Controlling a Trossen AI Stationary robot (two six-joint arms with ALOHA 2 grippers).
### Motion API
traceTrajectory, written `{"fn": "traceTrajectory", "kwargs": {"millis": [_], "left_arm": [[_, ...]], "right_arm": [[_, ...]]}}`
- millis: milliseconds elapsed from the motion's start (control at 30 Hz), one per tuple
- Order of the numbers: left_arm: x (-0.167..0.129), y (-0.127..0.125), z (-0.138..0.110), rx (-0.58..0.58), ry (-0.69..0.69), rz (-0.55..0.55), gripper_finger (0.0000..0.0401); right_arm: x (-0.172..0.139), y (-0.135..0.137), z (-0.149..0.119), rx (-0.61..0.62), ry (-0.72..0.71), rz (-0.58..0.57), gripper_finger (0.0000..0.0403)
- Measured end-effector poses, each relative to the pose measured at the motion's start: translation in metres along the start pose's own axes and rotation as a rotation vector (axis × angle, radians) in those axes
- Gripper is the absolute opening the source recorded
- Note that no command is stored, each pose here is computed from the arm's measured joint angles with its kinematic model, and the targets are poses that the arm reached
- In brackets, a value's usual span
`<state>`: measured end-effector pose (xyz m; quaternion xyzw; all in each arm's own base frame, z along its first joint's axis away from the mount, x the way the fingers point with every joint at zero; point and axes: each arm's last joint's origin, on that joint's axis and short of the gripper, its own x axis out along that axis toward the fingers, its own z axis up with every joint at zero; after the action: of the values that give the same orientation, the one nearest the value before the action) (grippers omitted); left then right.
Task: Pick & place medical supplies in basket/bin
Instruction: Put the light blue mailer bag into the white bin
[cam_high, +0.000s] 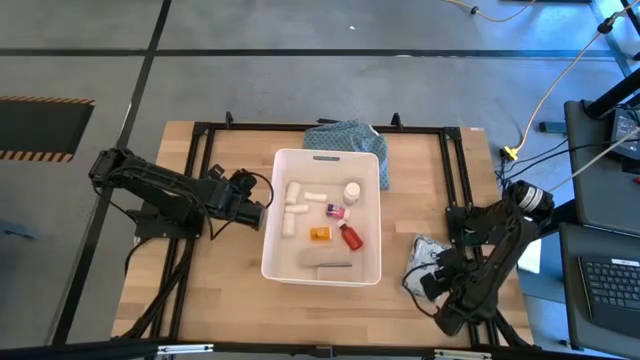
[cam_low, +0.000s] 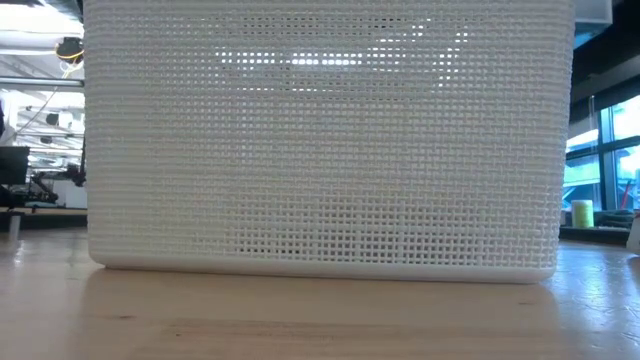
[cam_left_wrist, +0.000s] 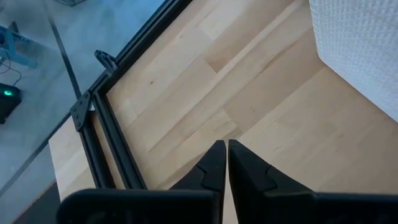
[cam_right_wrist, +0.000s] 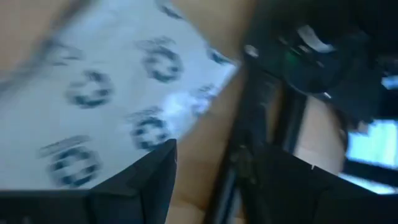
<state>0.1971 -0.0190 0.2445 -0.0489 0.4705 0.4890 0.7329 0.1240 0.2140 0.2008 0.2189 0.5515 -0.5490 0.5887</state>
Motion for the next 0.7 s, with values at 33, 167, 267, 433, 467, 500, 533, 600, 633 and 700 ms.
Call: {"fn": "traceTrajectory", "kwargs": {"millis": [33, 167, 267, 433, 467, 500, 533, 600, 633, 700], "left_arm": [[0.0, 0.0, 0.0, 0.0, 0.0, 0.0, 0.0011], [0.0, 0.0, 0.0, -0.001, 0.0, 0.0, 0.0012], [0.0, 0.0, 0.0, 0.0, 0.0, 0.0, 0.0013], [0.0, 0.0, 0.0, 0.0, 0.0, 0.0, 0.001], [0.0, 0.0, 0.0, 0.0, 0.0, 0.0, 0.001], [0.0, 0.0, 0.0, 0.0, 0.0, 0.0, 0.0011], [0.0, 0.0, 0.0, 0.0, 0.0, 0.0, 0.0012], [0.0, 0.0, 0.0, 0.0, 0.006, -0.004, 0.0014], [0.0, 0.0, 0.0, 0.0, 0.011, -0.006, 0.0015], [0.0, 0.0, -0.001, 0.0, 0.021, -0.012, 0.0015]], "right_arm": [[0.004, -0.001, 0.0, 0.011, 0.008, -0.02, 0.0217], [0.024, 0.008, -0.006, 0.05, 0.041, 0.061, 0.0217], [0.042, 0.014, -0.01, 0.061, 0.064, 0.134, 0.0217], [0.062, 0.013, -0.009, 0.068, 0.052, 0.177, 0.0216], [0.062, 0.013, -0.009, 0.065, 0.041, 0.187, 0.0216], [0.063, 0.013, -0.009, 0.059, 0.027, 0.198, 0.0216], [0.063, 0.013, -0.008, 0.054, 0.01, 0.213, 0.0216], [0.062, 0.016, -0.007, 0.06, -0.034, 0.279, 0.0216], [0.061, 0.017, -0.006, 0.065, -0.058, 0.319, 0.0216], [0.062, 0.019, -0.005, 0.068, -0.113, 0.367, 0.0216]]}}
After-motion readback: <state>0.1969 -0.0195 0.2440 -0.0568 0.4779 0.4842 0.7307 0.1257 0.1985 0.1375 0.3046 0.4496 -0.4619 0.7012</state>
